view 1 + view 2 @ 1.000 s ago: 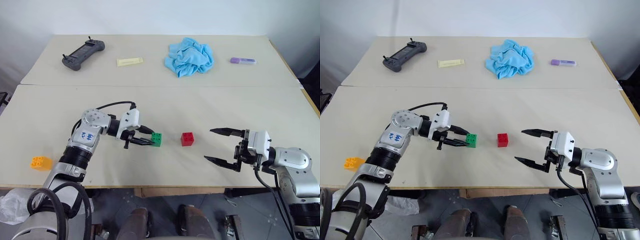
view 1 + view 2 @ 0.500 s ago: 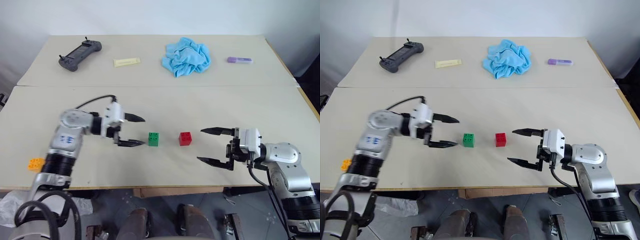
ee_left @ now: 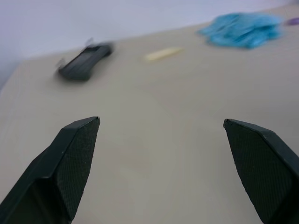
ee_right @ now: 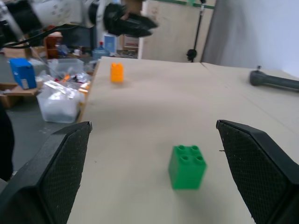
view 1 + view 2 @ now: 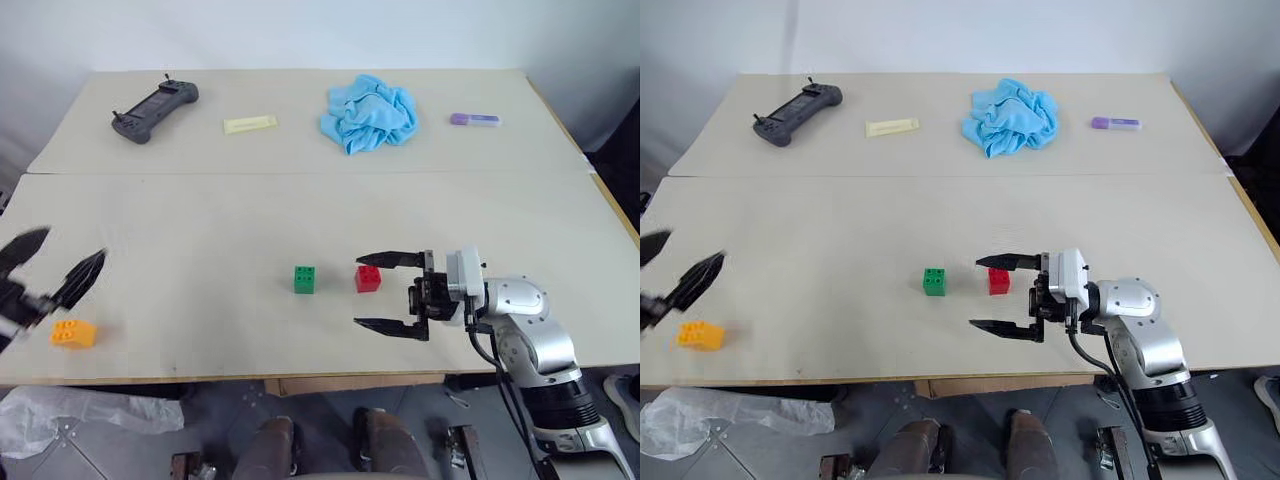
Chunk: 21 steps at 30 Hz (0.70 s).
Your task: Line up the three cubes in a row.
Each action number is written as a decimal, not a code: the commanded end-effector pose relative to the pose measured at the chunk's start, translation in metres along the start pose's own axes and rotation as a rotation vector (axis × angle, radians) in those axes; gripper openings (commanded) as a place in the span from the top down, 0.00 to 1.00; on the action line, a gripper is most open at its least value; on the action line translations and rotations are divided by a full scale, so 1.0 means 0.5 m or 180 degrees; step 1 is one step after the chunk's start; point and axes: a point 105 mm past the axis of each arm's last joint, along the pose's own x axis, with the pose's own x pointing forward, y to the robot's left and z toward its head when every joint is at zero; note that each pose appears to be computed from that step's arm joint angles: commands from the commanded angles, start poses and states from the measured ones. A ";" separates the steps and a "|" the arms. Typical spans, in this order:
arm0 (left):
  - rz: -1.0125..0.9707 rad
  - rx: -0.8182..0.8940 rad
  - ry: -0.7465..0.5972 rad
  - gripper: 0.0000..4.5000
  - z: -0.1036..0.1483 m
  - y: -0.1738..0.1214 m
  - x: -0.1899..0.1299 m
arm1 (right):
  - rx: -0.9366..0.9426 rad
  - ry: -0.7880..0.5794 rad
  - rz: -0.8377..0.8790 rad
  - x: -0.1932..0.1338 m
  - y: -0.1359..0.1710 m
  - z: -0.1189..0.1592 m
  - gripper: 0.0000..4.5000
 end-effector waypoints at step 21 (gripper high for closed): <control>0.0354 -0.0305 0.0615 0.00 -0.117 -0.027 -0.158 | -0.0158 -0.0122 0.0308 0.029 0.015 0.046 0.00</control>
